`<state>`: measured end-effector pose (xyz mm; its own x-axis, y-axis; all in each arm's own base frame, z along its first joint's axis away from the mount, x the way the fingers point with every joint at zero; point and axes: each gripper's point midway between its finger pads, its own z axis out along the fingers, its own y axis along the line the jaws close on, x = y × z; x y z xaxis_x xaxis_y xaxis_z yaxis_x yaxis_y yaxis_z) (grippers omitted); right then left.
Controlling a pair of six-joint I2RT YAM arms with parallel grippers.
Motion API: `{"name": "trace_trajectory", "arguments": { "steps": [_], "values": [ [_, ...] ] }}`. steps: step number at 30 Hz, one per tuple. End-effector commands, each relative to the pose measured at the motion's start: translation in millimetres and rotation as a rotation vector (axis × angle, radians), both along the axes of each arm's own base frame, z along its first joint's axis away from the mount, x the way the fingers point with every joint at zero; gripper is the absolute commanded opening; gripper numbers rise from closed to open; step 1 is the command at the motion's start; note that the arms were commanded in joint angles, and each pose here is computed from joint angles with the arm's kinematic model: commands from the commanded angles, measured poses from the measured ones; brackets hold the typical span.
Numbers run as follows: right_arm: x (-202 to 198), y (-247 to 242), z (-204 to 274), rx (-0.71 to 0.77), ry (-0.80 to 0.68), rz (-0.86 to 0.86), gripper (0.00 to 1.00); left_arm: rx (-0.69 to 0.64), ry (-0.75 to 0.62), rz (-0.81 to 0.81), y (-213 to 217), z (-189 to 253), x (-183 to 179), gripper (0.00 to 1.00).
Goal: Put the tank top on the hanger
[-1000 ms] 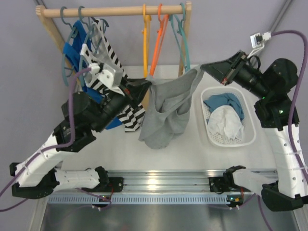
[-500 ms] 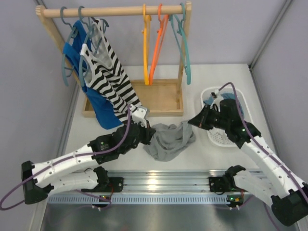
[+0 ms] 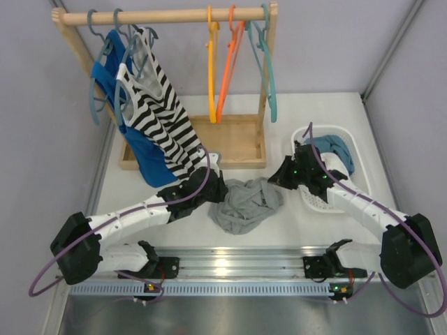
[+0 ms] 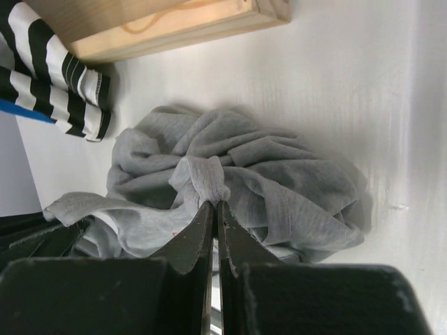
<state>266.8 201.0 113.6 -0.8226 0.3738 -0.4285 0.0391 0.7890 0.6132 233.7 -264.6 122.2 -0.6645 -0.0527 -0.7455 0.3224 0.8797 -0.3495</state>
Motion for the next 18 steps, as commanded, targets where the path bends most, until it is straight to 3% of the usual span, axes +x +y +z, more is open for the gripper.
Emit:
{"name": "trace_trajectory", "arguments": {
  "steps": [1, 2, 6, 10, 13, 18],
  "values": [
    [28.6, 6.1, 30.0, 0.029, -0.109, -0.071, 0.0, -0.144, -0.039, -0.067, -24.4, 30.3, 4.6, 0.24],
    [29.8, 5.4, 30.9, 0.028, -0.11, -0.08, 0.02, -0.145, -0.044, -0.067, -22.7, 34.3, 4.0, 0.33],
    [28.5, 5.7, 34.2, 0.039, -0.119, -0.072, 0.17, -0.14, -0.062, -0.056, -12.8, 46.9, 1.7, 0.42],
    [24.5, 4.1, 44.2, 0.036, -0.148, -0.053, 0.41, -0.136, -0.083, -0.04, 2.1, 60.1, -4.1, 0.45],
    [23.4, 2.4, 53.3, 0.033, -0.175, -0.044, 0.52, -0.124, -0.091, -0.026, 14.7, 66.2, -10.2, 0.46],
    [16.2, -5.0, 62.6, 0.014, -0.196, -0.045, 0.6, -0.126, -0.119, -0.013, 31.7, 90.9, -19.2, 0.47]
  ]
}}
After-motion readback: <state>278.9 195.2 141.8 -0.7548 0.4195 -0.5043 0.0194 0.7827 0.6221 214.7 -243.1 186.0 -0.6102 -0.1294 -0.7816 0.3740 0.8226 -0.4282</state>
